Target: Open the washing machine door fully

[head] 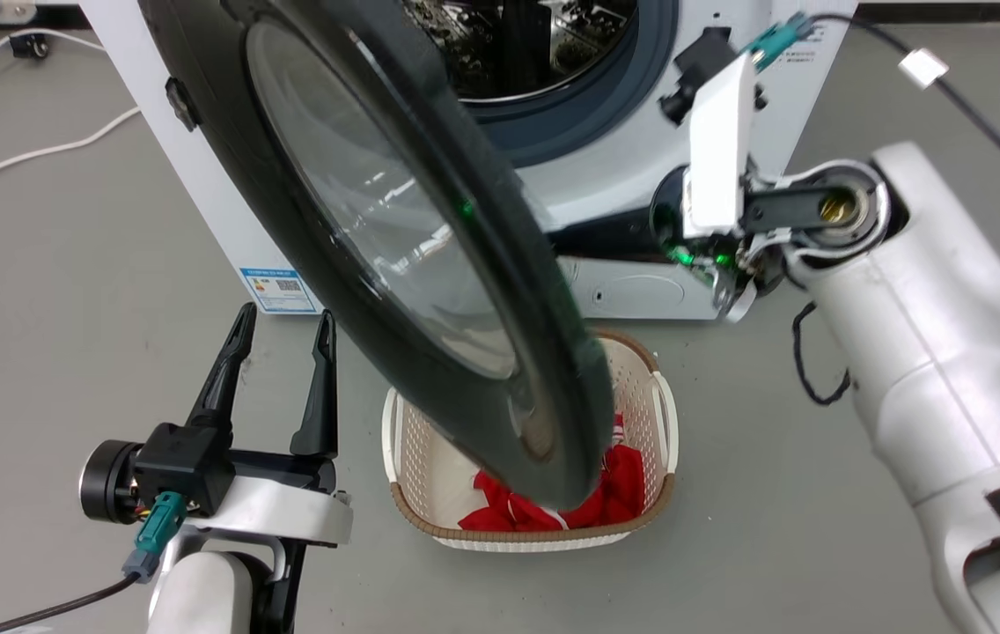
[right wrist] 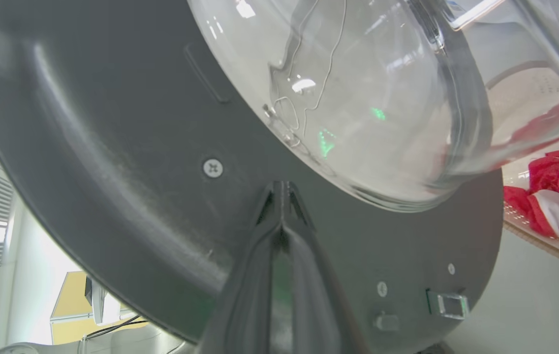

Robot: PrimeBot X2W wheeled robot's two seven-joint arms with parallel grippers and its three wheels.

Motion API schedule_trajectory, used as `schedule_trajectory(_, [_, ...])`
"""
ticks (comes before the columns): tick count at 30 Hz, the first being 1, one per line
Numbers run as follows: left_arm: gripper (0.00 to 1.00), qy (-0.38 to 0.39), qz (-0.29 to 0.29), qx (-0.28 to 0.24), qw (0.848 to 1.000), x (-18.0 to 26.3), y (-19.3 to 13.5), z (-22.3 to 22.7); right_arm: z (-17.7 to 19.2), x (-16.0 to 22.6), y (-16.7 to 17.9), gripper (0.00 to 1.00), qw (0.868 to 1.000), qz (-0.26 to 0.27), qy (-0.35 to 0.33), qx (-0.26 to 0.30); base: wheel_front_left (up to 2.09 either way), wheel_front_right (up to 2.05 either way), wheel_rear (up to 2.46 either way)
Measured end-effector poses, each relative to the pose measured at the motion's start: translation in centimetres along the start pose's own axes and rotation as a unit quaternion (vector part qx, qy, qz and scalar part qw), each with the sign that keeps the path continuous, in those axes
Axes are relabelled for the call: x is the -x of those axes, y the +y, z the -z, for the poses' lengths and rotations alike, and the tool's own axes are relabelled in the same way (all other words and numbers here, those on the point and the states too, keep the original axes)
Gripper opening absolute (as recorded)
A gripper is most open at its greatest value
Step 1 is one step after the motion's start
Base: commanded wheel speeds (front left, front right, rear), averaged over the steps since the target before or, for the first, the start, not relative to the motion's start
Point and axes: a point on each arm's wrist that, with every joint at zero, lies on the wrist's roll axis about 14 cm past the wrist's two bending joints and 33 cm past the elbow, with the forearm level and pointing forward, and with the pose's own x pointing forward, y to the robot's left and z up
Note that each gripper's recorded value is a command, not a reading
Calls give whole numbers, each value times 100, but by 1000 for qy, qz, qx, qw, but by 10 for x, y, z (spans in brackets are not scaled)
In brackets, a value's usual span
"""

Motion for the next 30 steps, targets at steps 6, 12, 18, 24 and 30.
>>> schedule_trajectory(6, [100, 1, -1, 2, 1000, 6, -1, -2, 27, -12, 8, 0, 999, -18, 25, 10, 0, 0, 0])
schedule_trajectory(12, [100, 0, 1, 7, 1000, 7, -3, -2, 38, -18, 14, 0, 999, -39, 8, 14, 0, 0, 0])
schedule_trajectory(18, [100, 2, 3, 9, 1000, 10, -5, -2, 30, -6, 18, 0, 995, -63, -74, 6, 0, 0, 0])
schedule_trajectory(24, [100, -1, 2, 7, 1000, 13, -5, -5, 19, 38, -15, 0, 975, -67, -204, -62, 0, 0, 0])
schedule_trajectory(30, [100, -3, 6, 9, 1000, 15, -8, -7, 43, 78, -61, 0, 941, -44, -308, -129, 0, 0, 0])
